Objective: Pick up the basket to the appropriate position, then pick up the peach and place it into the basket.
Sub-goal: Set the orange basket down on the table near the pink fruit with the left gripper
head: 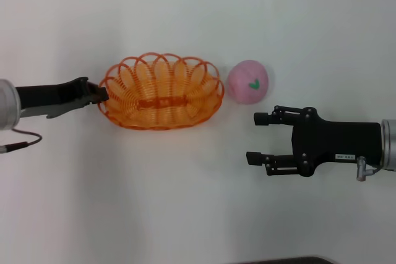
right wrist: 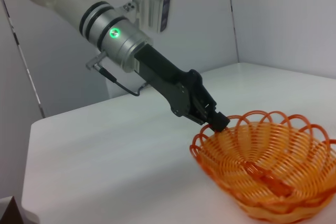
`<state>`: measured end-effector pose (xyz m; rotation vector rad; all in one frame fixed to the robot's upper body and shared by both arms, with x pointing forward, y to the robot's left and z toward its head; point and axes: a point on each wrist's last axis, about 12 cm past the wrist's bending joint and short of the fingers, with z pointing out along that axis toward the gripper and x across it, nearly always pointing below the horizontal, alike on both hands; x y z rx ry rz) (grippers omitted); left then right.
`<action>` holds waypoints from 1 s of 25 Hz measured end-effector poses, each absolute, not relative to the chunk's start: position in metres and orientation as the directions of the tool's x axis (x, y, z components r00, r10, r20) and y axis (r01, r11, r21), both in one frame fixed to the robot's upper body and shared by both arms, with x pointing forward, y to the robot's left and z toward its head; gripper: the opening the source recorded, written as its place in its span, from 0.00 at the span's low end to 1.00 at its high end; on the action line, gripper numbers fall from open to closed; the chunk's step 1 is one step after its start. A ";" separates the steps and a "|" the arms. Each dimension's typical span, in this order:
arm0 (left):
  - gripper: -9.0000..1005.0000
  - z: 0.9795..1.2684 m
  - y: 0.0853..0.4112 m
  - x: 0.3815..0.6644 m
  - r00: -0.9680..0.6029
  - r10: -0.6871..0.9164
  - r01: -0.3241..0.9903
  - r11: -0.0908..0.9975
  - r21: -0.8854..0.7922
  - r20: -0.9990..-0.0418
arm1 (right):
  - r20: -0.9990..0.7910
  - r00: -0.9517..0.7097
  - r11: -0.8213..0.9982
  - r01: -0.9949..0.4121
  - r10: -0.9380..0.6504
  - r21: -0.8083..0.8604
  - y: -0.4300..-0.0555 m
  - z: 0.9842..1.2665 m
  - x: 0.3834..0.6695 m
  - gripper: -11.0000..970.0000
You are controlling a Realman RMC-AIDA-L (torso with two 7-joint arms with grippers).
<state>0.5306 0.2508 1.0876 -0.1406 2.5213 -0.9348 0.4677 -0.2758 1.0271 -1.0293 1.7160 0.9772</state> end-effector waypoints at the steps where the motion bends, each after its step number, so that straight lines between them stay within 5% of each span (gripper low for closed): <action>1: 0.05 1.088 0.249 0.531 -0.895 -0.240 0.062 0.768 -0.637 -0.377 | -0.937 -0.265 0.345 -0.922 -0.226 0.178 -0.276 1.027 0.468 0.86; 25: 0.08 1.086 0.245 0.530 -0.893 -0.227 0.078 0.771 -0.632 -0.388 | -0.938 -0.265 0.346 -0.921 -0.225 0.177 -0.276 1.027 0.468 0.86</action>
